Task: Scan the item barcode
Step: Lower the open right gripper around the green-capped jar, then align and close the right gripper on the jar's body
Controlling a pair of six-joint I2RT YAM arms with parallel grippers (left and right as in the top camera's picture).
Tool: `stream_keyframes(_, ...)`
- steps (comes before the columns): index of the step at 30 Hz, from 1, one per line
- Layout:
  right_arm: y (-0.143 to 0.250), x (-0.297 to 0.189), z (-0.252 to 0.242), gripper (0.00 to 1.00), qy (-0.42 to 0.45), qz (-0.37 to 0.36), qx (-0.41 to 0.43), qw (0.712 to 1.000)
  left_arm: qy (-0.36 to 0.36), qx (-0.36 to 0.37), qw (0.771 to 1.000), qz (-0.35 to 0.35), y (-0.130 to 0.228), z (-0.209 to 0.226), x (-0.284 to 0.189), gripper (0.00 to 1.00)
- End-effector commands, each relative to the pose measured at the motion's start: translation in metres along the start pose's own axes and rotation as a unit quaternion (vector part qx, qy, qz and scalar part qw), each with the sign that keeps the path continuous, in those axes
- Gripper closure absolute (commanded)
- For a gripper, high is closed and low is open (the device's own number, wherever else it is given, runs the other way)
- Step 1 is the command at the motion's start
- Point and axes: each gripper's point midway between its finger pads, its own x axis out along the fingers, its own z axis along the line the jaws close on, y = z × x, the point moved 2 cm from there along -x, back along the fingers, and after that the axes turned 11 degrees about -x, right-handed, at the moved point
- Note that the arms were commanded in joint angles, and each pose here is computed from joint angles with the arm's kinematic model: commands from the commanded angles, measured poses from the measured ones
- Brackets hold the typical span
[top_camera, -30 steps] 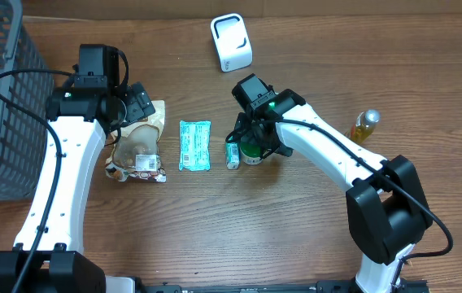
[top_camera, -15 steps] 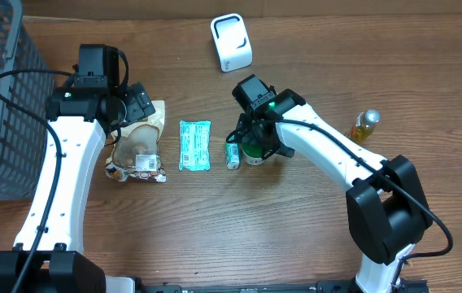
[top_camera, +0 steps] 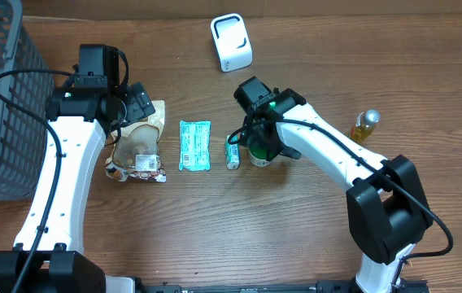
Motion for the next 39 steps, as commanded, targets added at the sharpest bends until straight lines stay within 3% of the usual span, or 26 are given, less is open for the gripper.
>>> stream_keyframes(1,-0.005,0.004,-0.02,0.01,0.026,0.002,0.018,0.999,0.002,0.001,1.0,-0.003,-0.003,-0.001,-0.001,0.0)
stream_keyframes(15,-0.007,0.009,-0.071,0.0,0.065,0.049,0.066,0.994,0.002,0.001,1.0,-0.003,-0.003,-0.001,-0.001,0.01)
stream_keyframes(39,-0.001,0.016,-0.052,0.0,0.011,0.069,0.11,0.991,0.002,0.001,1.0,-0.003,-0.003,-0.001,-0.001,0.0)
